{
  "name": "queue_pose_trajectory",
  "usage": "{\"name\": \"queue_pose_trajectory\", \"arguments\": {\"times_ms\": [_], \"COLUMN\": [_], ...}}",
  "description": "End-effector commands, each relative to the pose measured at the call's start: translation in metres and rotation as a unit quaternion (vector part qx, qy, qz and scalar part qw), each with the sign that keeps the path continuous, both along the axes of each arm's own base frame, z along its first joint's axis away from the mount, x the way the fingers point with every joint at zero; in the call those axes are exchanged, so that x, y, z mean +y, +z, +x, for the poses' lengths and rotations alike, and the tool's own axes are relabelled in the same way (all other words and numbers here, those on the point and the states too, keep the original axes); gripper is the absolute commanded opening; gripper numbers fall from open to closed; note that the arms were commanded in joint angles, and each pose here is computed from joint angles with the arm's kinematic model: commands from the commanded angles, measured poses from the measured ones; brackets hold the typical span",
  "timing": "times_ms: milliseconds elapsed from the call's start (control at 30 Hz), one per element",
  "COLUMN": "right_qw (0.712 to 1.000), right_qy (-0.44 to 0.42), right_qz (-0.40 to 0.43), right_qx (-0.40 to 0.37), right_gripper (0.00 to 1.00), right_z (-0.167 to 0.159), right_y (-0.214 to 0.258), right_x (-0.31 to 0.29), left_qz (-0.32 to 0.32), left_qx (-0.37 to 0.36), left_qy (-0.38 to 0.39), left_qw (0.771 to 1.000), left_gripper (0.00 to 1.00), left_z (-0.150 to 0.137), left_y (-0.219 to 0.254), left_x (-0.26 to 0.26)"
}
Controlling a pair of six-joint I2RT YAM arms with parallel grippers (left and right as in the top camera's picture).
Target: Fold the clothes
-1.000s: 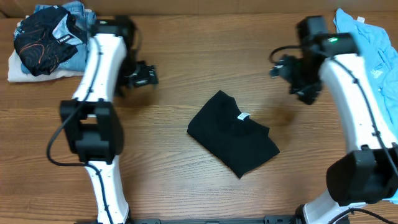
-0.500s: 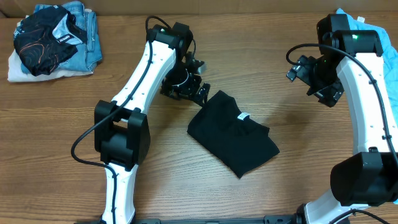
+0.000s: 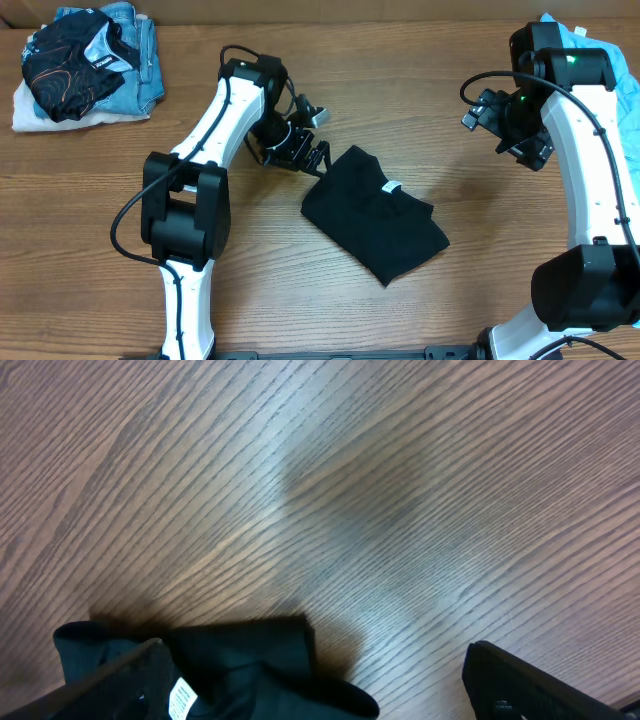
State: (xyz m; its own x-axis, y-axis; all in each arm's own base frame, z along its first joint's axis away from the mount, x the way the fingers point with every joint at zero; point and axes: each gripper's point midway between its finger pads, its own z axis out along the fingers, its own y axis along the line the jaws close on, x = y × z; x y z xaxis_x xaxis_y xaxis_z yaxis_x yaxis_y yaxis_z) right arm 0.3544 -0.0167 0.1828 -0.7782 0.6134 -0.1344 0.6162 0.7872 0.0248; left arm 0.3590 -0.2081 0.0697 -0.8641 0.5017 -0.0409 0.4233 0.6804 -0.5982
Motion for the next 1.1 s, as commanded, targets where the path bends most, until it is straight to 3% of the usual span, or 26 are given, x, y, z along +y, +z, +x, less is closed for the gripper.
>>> {"name": "queue_pose_trajectory", "arguments": {"times_ms": [0, 933, 1033, 1067], "right_qw": [1.0, 1.0, 1.0, 1.0], "right_qy": [0.003, 0.007, 0.007, 0.007], "right_qz": [-0.006, 0.007, 0.007, 0.007], "right_qx": [-0.02, -0.021, -0.02, -0.019], "right_gripper": [0.97, 0.97, 0.97, 0.97], "right_z": [0.002, 0.004, 0.004, 0.003], "right_y": [0.012, 0.009, 0.008, 0.007], "right_x": [-0.001, 0.005, 0.005, 0.005], "left_qz": [-0.029, -0.076, -0.076, -0.076], "left_qx": [0.014, 0.063, 0.063, 0.063], "left_qy": [-0.006, 0.002, -0.005, -0.007], "left_qw": [0.999, 0.995, 0.995, 0.995], "left_gripper": [1.0, 1.0, 0.92, 0.85], "left_z": [-0.01, -0.042, -0.045, -0.046], "left_y": [-0.005, -0.039, -0.039, -0.039], "left_x": [-0.007, -0.02, -0.024, -0.025]}}
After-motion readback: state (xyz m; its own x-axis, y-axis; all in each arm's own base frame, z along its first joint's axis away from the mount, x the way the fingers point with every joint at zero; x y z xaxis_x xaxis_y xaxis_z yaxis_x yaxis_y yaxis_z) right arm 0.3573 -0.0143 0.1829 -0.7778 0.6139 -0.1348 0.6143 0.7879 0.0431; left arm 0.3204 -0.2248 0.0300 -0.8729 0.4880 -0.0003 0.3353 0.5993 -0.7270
